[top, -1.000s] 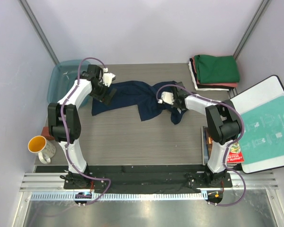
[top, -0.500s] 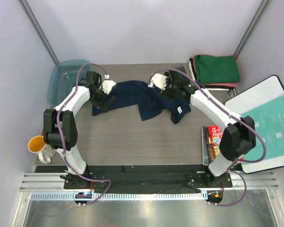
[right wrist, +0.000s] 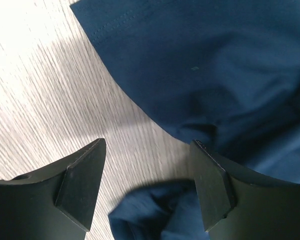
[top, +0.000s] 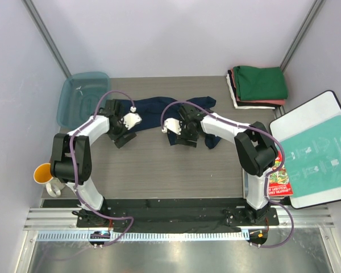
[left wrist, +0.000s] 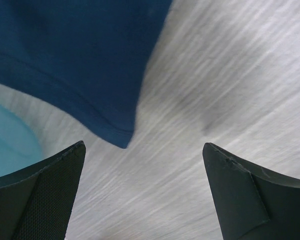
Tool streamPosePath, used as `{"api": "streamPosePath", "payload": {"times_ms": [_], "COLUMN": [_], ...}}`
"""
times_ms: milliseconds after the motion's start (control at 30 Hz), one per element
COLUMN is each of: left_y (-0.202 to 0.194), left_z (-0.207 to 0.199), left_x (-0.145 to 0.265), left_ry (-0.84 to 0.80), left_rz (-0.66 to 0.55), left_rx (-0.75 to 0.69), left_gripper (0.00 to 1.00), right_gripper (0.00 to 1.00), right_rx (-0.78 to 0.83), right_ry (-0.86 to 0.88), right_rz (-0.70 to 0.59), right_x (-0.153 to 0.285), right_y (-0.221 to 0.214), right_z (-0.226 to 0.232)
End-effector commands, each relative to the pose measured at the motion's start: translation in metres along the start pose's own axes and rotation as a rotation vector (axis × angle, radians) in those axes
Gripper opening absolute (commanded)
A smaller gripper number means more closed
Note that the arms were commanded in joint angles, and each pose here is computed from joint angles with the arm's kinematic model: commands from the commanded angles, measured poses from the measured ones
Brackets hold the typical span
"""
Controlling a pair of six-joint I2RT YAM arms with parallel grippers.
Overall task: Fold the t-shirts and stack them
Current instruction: Move the tshirt to the center of the board
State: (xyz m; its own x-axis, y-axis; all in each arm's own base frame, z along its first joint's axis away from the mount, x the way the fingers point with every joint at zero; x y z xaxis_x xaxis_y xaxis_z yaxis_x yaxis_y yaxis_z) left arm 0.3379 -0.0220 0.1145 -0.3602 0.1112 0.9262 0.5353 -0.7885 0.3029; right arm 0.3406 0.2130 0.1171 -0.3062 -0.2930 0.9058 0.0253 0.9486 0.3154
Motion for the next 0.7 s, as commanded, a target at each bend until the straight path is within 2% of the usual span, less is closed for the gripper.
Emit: {"api": "streamPosePath", "payload": {"times_ms": [0,300,667], "left_y": [0.010,-0.003,-0.008], "left_z": [0.017,0.034,0.081], "left_x": [0.004,-0.015,-0.025], "left_ry": [0.110,0.243,0.360], "left_rz": [-0.034,0.092,0.137], "left_rx": [-0.075,-0.089,0.052], "left_gripper": [1.00,1.00,1.00], "right_gripper": [0.73,0.73,0.73], "right_rx": [-0.023,0.002,-0.011], "right_ry": [-0.029,-0.017,-0.036], "right_rz": [-0.105,-0.104,-0.094], "right_x": [0.009,0.002,0.008], "right_y": [0.024,0.031,0.026], "right_z": [-0.015,-0.005,-0.001]}}
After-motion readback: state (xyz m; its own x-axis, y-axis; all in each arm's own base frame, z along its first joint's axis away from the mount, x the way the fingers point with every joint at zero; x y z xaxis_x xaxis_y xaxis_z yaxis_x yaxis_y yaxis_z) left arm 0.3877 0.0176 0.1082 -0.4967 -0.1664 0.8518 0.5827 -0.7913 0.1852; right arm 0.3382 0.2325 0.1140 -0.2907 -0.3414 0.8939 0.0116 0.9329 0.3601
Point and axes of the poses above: each gripper's point midway between its finger pads, its own x axis back along the fingers, its own z axis along the line the jaws close on, y = z × x, the point moved 8 cm from there along x, back along the fingers, and after that the axes turned 1 degree about x, right-handed, at the moved point
